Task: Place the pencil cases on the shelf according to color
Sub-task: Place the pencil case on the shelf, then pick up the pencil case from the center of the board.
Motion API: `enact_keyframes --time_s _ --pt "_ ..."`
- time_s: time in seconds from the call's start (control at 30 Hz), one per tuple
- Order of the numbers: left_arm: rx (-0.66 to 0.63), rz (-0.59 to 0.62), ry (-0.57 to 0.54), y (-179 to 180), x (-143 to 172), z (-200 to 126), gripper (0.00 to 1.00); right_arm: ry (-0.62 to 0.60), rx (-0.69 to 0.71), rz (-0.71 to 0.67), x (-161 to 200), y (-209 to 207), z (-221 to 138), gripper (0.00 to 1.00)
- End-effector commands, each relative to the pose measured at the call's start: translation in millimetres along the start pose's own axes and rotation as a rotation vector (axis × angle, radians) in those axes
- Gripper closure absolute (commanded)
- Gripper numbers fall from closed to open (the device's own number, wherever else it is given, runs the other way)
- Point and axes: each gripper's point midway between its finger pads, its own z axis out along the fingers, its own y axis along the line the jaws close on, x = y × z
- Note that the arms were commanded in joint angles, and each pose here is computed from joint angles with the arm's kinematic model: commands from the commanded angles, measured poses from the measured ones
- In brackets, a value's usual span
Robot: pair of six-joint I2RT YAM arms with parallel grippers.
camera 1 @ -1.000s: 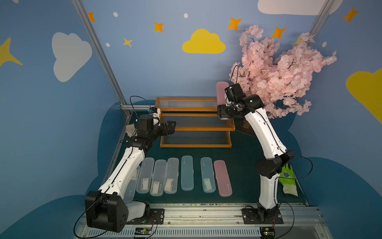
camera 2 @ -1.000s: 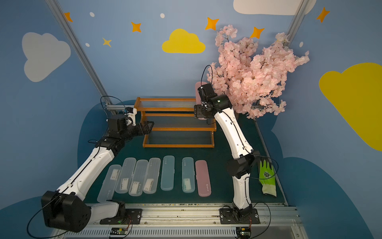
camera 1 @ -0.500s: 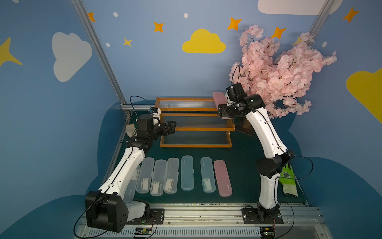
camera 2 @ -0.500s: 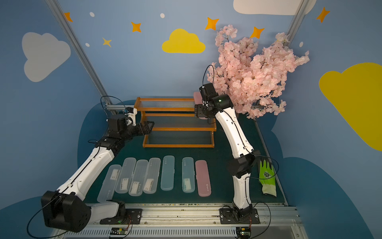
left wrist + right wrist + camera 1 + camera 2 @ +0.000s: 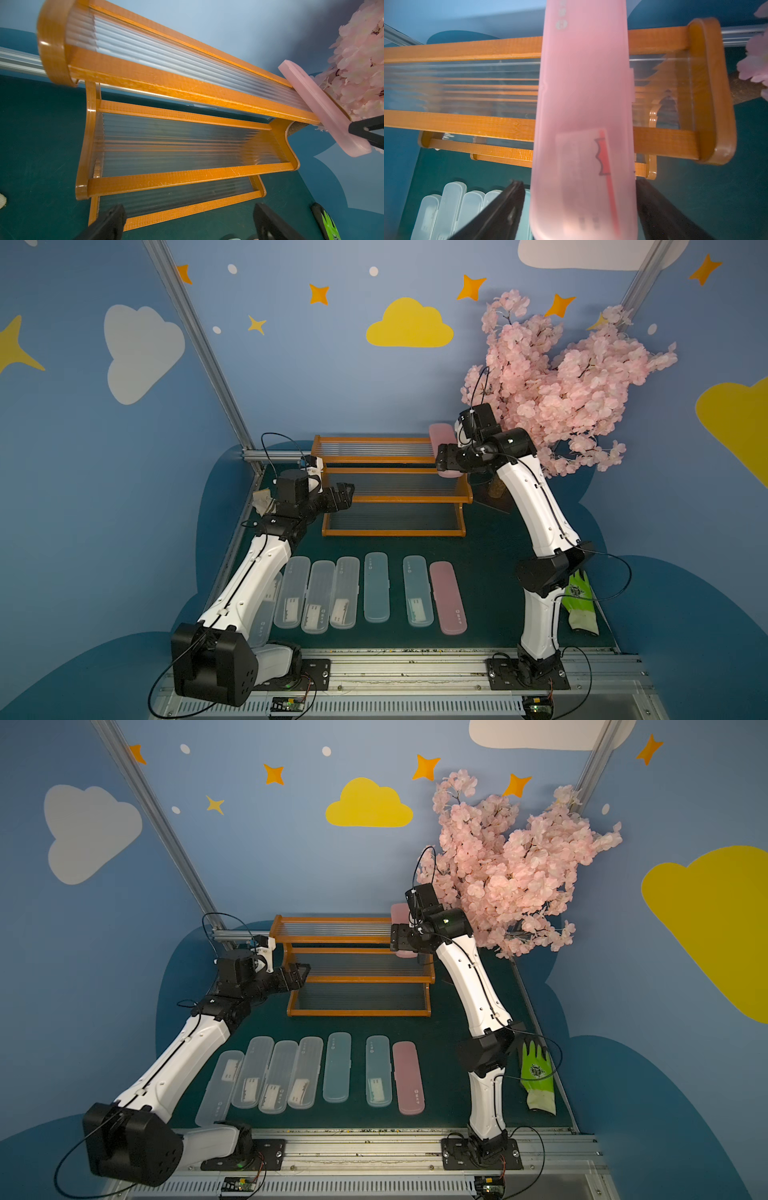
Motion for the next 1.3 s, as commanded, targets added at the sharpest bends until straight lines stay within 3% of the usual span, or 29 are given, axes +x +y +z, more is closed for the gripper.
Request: enact_keyframes --time_s 0.0,0.3,0.4,0.47,0.53,0.7,0.9,1.13,1.27 --pt "0.014 0.004 0.012 -2.1 2.9 3.1 0.0 -0.1 -0.054 0.015 -20.3 7.3 -35.3 0.04" --pt "-0.023 0.04 -0.002 3.5 1.2 -0.6 0.0 -0.201 -0.002 -0.063 -21.9 -1.8 -73.0 0.01" --pt "-0.009 0.048 -0.003 1.5 3.0 -0.6 0.0 -0.239 0.038 -0.095 -9.0 -10.6 -83.8 0.01" --pt "-0.002 0.056 -0.005 -0.6 3.6 -0.3 0.0 -0.232 -0.019 -0.079 7.8 -10.4 -90.7 0.01" --pt "0.006 0.071 -0.002 -4.8 6.1 0.3 0.0 -0.207 -0.1 -0.094 33.5 -6.9 -94.9 0.01" --pt "0.078 0.17 0.012 -35.8 19.2 0.1 0.0 -0.104 -0.138 -0.096 108.5 -22.4 -104.2 0.02" --pt "0.038 0.285 -0.039 -52.4 28.9 -8.3 0.0 -0.04 -0.165 -0.029 195.3 -43.4 -109.0 0.01" --pt "-0.069 0.306 -0.047 -34.5 27.7 -5.3 0.0 0.209 -0.089 0.035 281.3 -62.5 -72.2 0.06" --pt "-0.059 0.307 -0.032 -34.9 32.1 -1.1 0.0 0.341 -0.077 0.073 322.9 -57.8 -46.9 0.06"
